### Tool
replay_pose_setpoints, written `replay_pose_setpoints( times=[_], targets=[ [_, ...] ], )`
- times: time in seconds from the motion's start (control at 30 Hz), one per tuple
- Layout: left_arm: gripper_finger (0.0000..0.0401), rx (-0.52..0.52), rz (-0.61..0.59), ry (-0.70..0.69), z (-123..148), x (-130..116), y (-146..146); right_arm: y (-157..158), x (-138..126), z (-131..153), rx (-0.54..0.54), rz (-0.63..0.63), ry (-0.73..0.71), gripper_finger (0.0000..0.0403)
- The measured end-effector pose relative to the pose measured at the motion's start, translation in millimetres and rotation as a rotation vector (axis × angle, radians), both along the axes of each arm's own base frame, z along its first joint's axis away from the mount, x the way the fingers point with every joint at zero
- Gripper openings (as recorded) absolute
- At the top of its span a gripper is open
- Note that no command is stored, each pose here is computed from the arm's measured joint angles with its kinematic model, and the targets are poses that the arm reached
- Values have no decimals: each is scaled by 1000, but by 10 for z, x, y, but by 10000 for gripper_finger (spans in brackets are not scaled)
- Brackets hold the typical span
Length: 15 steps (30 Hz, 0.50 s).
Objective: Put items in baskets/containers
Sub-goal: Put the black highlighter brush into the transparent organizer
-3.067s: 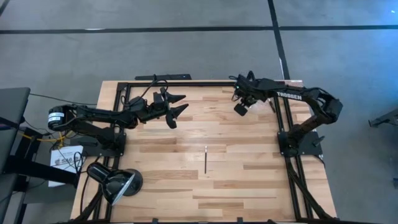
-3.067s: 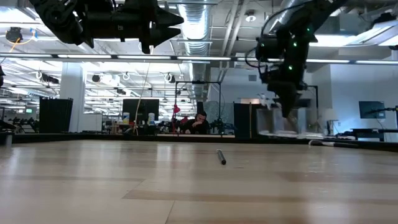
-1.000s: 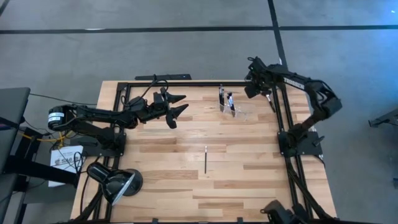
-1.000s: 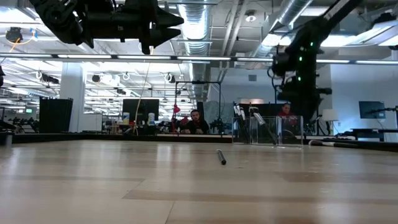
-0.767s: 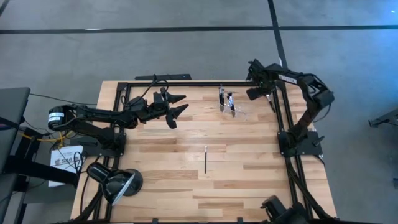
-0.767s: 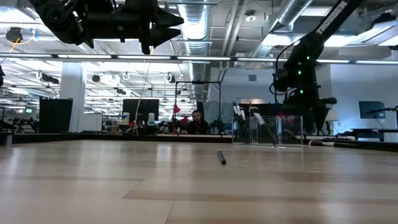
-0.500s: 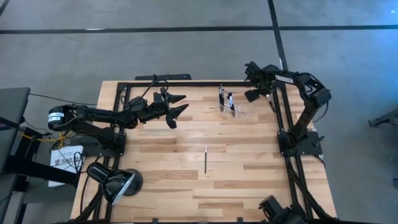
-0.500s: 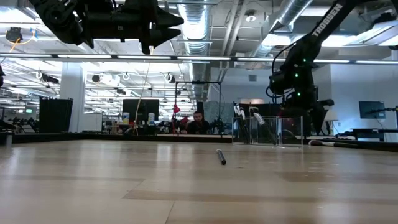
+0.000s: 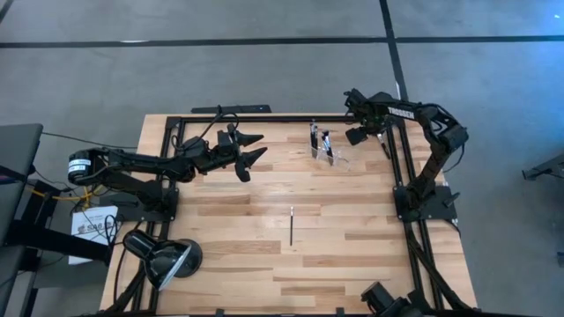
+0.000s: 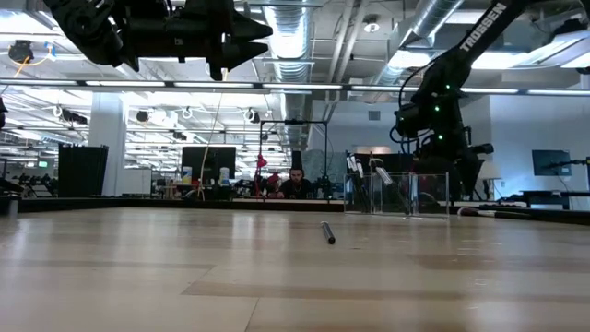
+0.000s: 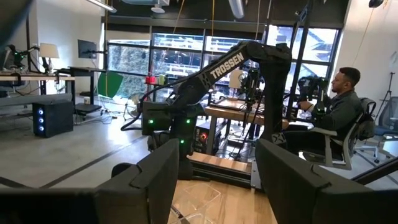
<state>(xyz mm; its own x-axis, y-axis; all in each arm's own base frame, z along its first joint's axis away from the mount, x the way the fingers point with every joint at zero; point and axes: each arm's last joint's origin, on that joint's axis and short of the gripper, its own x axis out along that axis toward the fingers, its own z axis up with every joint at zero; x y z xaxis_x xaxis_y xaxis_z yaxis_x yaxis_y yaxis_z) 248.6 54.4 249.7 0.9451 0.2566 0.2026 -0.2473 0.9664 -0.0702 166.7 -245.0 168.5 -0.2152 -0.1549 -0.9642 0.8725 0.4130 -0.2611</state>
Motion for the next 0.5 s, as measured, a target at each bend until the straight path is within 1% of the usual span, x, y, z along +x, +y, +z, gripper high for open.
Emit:
replay_pose_setpoints(
  times=[0.07, 0.17, 0.23, 0.3, 0.4, 0.5],
  targets=[
    [209, 0, 0, 0, 0, 0, 0, 34, 67, 33, -7, 17, 11, 189],
    [209, 0, 0, 0, 0, 0, 0, 86, 139, 116, -34, 55, 94, 192],
    [209, 0, 0, -1, 1, 0, 0, 60, 141, 165, -41, 44, 129, 192],
    [209, 0, 0, -1, 1, 0, 0, -9, 71, 135, 0, -5, 157, 192],
    [209, -7, -2, -3, 1, 0, 0, -128, -6, -15, 78, -61, 211, 192],
    [209, -21, -21, -6, 1, 4, -16, -210, -9, -202, 145, -74, 243, 192]
  ],
)
